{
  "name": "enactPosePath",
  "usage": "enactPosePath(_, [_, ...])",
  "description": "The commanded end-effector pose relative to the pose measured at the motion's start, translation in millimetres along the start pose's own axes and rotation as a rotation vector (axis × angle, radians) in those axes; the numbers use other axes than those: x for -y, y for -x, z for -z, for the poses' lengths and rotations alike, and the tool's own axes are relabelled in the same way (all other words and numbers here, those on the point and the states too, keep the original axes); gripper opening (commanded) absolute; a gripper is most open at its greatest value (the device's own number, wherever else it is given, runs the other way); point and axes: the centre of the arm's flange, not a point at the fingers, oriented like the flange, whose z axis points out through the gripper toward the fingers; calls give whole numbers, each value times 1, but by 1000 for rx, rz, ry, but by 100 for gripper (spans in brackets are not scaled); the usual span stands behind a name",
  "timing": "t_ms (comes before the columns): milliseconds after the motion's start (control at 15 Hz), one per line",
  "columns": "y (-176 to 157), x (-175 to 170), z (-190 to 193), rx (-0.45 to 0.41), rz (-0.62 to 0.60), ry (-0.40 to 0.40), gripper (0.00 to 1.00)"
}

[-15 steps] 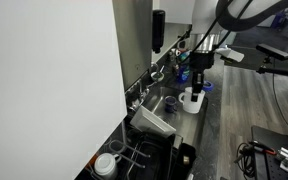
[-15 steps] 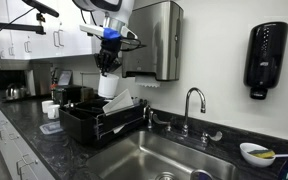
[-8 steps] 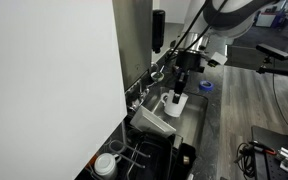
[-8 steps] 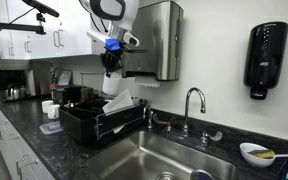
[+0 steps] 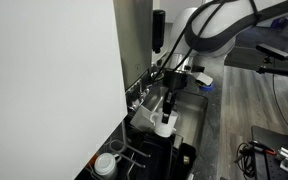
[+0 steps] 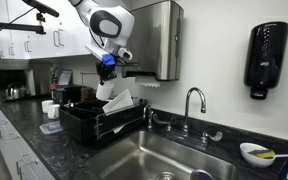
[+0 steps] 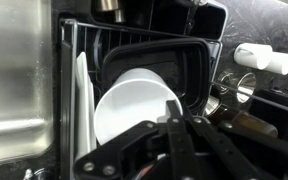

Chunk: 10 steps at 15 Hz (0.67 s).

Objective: Pick the cups from the sink and put them in the rack

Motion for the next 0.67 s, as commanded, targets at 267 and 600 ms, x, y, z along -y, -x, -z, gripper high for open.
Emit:
enactPosePath(267, [-16,11,-43,27,65,-20,1])
enactPosePath(600, [-20,14,-86,32,102,22,1])
